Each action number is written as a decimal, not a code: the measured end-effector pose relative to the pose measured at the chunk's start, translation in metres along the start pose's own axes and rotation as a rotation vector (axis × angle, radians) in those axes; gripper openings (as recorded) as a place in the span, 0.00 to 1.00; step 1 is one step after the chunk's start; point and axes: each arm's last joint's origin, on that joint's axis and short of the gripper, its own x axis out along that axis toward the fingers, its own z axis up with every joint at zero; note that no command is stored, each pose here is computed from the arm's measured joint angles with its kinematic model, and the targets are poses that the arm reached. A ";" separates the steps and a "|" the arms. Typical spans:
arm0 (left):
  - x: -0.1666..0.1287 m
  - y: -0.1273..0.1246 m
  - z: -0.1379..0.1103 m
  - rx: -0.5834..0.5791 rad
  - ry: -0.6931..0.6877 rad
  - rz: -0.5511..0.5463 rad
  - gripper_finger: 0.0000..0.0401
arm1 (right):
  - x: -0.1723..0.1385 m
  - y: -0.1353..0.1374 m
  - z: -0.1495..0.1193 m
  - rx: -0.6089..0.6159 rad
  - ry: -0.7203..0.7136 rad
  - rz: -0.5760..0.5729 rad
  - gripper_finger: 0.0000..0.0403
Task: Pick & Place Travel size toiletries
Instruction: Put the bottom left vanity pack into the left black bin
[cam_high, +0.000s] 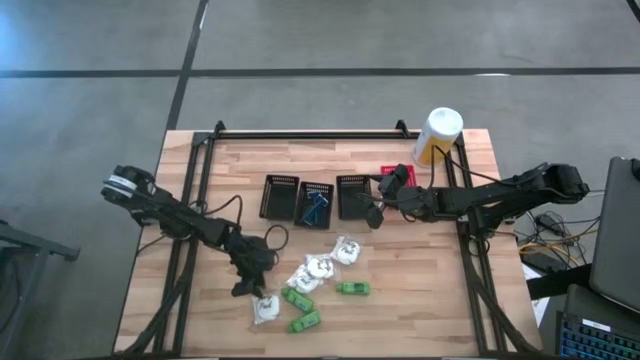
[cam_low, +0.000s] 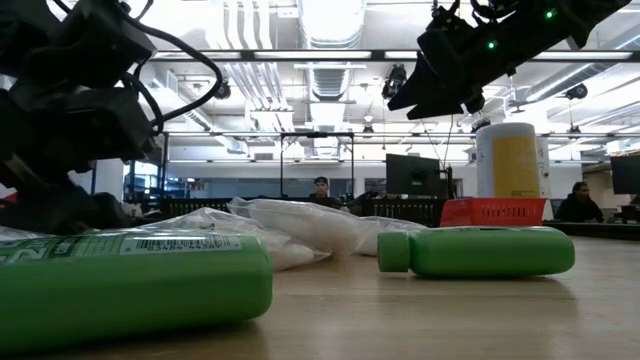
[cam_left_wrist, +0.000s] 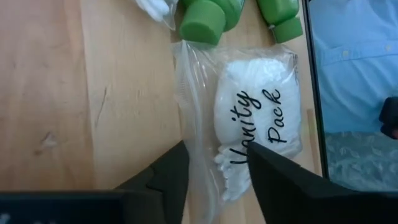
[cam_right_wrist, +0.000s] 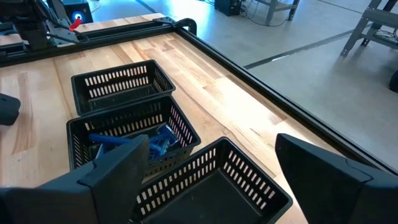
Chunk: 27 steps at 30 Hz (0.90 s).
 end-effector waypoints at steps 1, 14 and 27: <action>0.000 0.000 0.000 0.004 0.001 0.000 0.38 | 0.000 0.000 0.000 0.000 0.000 0.000 0.86; 0.000 0.000 0.001 0.069 -0.011 0.002 0.11 | 0.000 0.000 0.000 0.001 -0.001 0.000 0.80; -0.002 0.003 0.000 0.084 -0.010 0.060 0.01 | 0.000 0.000 0.000 0.002 -0.003 0.001 0.72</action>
